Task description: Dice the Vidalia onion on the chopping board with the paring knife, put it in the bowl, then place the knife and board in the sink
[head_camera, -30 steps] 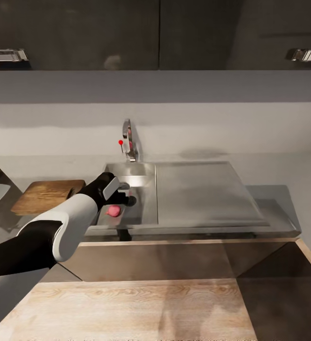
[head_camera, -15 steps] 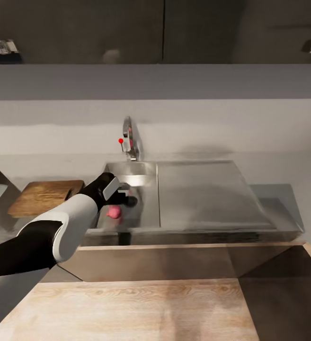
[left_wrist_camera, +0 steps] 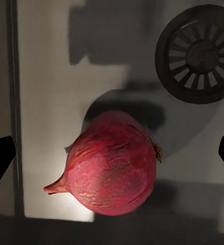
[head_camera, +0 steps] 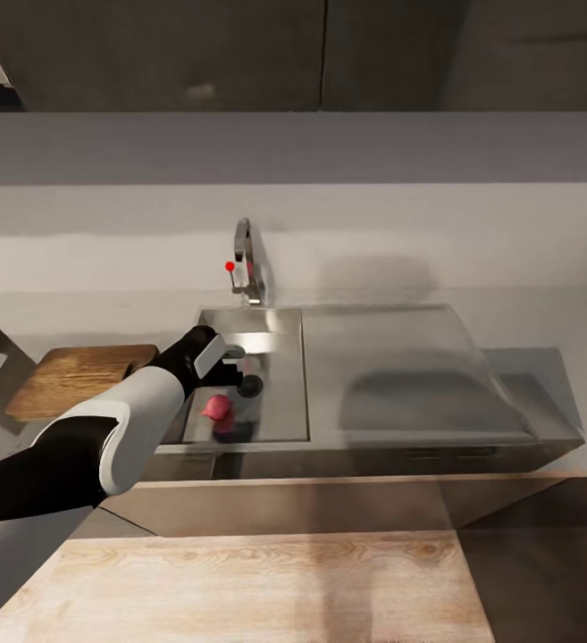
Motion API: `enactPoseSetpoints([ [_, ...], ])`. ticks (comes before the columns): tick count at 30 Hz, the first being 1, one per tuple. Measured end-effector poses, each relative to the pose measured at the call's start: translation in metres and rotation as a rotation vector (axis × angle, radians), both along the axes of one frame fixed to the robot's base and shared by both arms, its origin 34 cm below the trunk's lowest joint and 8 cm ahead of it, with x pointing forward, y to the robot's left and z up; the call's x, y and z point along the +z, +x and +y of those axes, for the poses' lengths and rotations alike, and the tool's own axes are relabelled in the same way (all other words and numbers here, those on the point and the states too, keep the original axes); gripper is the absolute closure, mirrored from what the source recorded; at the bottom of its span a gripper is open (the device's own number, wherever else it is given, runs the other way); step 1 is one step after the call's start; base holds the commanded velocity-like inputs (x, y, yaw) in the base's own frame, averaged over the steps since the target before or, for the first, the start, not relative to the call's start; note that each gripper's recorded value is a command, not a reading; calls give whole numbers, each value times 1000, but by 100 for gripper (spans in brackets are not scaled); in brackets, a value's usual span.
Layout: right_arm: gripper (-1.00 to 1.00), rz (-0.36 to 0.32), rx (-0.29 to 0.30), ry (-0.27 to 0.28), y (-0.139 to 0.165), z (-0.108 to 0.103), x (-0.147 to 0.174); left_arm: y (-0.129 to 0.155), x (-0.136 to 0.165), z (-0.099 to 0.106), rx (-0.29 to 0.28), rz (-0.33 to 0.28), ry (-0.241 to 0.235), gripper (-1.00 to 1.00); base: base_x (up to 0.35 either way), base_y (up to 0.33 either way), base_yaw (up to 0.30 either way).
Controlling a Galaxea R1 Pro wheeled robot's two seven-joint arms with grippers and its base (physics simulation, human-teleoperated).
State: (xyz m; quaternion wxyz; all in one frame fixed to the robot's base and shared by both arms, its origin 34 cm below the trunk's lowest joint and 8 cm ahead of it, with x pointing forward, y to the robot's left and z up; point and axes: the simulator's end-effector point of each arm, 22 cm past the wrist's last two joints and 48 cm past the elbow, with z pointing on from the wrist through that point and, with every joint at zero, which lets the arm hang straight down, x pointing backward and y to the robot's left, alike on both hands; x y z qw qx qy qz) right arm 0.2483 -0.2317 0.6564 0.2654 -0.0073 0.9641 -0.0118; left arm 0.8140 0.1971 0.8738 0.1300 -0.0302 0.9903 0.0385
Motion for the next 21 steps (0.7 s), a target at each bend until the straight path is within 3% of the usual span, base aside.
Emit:
enactPoseSetpoints([
  [21,-100,17,0,0,-6,0,-2,-4,-14,0,0,20,0,-100,0,0,0],
])
